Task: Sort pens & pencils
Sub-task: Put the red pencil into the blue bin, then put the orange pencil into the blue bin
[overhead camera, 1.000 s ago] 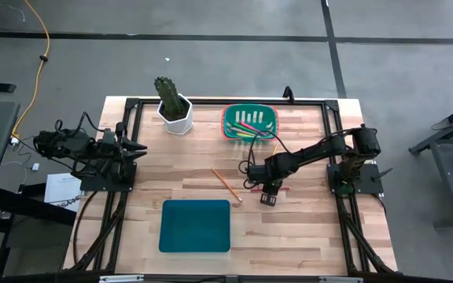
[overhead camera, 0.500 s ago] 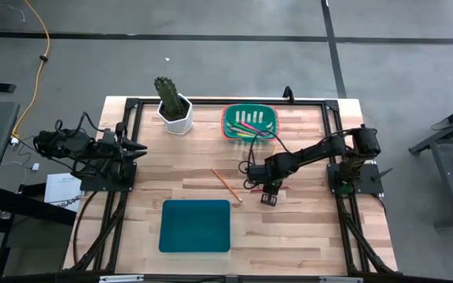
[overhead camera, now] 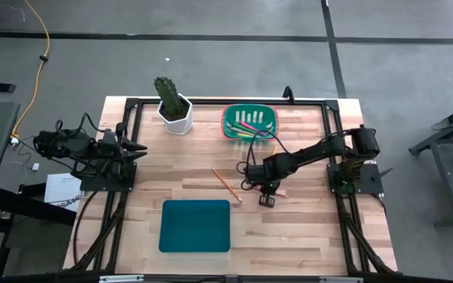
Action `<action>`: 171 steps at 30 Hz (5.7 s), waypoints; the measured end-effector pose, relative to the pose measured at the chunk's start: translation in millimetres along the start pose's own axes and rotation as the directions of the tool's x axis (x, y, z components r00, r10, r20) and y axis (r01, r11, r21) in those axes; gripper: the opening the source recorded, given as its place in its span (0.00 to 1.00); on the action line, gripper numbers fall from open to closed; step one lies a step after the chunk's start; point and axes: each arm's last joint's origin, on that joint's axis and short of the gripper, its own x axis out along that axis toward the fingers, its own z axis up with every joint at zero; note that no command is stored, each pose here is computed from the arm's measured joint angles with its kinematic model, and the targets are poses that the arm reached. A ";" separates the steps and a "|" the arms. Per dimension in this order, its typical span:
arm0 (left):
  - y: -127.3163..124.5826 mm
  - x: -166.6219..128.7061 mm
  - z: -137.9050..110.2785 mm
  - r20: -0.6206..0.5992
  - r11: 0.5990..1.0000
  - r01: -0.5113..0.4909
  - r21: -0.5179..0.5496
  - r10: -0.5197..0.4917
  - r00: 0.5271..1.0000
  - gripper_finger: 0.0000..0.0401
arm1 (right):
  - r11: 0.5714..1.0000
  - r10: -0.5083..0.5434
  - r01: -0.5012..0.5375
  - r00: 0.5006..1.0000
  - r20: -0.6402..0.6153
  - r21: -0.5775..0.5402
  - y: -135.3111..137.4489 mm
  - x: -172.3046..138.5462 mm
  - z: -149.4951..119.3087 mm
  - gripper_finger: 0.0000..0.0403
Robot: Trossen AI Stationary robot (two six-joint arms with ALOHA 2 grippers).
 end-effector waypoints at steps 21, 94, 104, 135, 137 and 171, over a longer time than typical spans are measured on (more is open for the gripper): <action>-0.6 0.0 -0.5 -0.008 1.000 0.023 -0.005 -0.023 1.000 0.18 | 0.994 0.089 -0.069 0.964 0.250 -0.086 32.5 -68.9 51.2 0.01; -51.4 85.6 27.6 -0.027 0.979 0.151 -0.135 -0.156 0.987 0.18 | 0.769 0.627 -0.284 0.512 0.587 -0.573 85.5 -125.7 94.4 0.05; -51.4 85.6 27.6 -0.027 0.979 0.151 -0.135 -0.156 0.987 0.18 | 0.741 0.661 -0.296 0.481 0.576 -0.603 87.3 -128.6 95.1 0.16; -51.0 85.6 25.9 -0.045 0.982 0.146 -0.121 -0.153 0.987 0.18 | 0.940 0.058 -0.199 0.893 0.446 0.277 -14.0 -98.2 85.2 0.21; -50.9 85.7 25.1 -0.053 0.983 0.144 -0.118 -0.151 0.987 0.18 | 0.933 0.025 -0.170 0.911 0.412 0.318 -15.8 -96.4 81.5 0.21; -69.8 133.7 -3.4 -0.365 0.974 0.228 0.014 -0.207 0.908 0.18 | 0.939 0.085 -0.200 0.924 0.373 0.281 -4.0 -65.4 91.7 0.21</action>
